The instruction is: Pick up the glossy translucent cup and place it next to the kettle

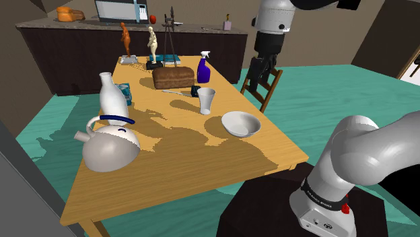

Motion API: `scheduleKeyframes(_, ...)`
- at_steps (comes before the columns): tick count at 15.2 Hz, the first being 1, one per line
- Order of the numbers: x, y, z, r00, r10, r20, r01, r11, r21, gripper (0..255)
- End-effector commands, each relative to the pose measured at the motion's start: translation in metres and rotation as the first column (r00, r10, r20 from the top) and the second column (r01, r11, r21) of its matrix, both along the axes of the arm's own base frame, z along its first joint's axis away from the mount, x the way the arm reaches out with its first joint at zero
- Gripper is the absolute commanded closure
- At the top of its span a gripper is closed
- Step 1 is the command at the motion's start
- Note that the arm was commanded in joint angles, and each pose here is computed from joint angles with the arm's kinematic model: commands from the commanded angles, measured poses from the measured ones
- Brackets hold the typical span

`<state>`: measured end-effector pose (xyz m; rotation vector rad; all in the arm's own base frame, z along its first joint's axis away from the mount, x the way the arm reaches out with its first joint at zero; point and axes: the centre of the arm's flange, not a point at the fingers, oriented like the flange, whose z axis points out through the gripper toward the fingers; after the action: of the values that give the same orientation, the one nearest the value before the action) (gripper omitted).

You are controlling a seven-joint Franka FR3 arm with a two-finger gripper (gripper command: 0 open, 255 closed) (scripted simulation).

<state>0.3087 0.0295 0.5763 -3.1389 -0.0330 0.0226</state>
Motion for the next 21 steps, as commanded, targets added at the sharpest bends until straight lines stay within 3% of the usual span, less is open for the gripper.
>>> scheduleKeyframes(1,0.000,0.000,0.000,1.000,0.000,0.000,0.000,1.000,0.000,0)
scheduleKeyframes(21,0.189,-0.163,-0.105,0.997,0.003,0.079,-0.016,0.985,0.169,0)
